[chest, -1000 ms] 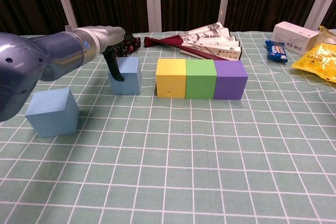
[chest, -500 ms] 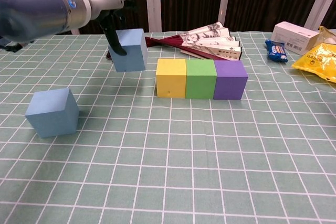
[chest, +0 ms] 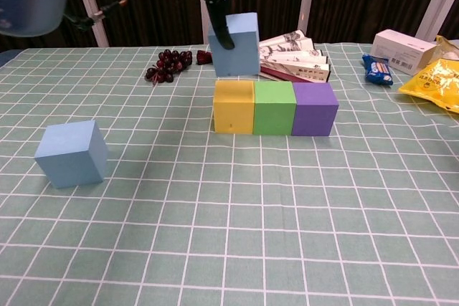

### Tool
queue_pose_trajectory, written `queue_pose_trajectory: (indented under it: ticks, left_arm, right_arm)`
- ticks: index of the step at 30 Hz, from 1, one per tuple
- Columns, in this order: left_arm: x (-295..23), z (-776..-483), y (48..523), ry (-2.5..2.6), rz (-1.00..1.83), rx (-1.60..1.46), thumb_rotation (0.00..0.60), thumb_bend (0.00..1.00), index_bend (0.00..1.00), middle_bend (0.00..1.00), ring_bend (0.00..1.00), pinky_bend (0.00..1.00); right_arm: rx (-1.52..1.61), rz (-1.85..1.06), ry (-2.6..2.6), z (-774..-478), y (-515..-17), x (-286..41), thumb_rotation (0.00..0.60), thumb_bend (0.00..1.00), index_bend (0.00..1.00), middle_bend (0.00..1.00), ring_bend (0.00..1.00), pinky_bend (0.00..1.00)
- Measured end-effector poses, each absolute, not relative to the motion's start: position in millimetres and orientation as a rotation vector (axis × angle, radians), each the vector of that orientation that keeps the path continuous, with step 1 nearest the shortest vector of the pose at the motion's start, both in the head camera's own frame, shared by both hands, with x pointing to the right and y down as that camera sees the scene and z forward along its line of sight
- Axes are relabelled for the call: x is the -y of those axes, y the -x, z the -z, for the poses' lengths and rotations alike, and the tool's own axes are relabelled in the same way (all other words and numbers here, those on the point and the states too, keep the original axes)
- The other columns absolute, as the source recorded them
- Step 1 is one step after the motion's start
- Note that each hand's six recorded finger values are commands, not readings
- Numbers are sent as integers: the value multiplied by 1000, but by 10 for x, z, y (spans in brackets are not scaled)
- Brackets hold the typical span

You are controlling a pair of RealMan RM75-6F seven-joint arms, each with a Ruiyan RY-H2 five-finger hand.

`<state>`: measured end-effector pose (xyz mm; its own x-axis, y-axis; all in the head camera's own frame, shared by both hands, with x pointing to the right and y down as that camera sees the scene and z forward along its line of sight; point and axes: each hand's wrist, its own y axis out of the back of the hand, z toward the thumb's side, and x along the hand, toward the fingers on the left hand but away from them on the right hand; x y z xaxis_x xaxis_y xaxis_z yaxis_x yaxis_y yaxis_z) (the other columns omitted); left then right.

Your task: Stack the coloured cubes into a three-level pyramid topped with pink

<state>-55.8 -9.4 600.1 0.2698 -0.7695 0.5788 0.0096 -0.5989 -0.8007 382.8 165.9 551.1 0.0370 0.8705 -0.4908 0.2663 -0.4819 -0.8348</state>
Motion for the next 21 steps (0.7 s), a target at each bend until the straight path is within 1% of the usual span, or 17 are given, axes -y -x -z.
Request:
queue_pose_trajectory:
  ticks: [3, 7, 15, 21]
  left_arm:
    - [127, -6006, 394, 1830, 1403, -680, 600, 321, 0, 373, 18, 0]
    - [143, -6022, 191, 1824, 1411, -661, 600, 337, 0, 372, 18, 0]
    - [117, -6044, -122, 1795, 1432, -611, 600, 338, 0, 371, 18, 0]
    - [75, -6079, -266, 1752, 1472, -587, 600, 338, 0, 373, 19, 0]
  right_arm:
    - [1152, -1470, 1791, -5515, -3833, -1661, 600, 236, 0, 83, 0, 0]
    - [1161, -1473, 1796, -5518, -3848, -1657, 600, 236, 0, 83, 0, 0]
    - [1175, -1482, 1809, -5537, -3873, -1648, 600, 236, 0, 83, 0, 0]
    - [1182, -1483, 1820, -5543, -3879, -1649, 600, 236, 0, 84, 0, 0]
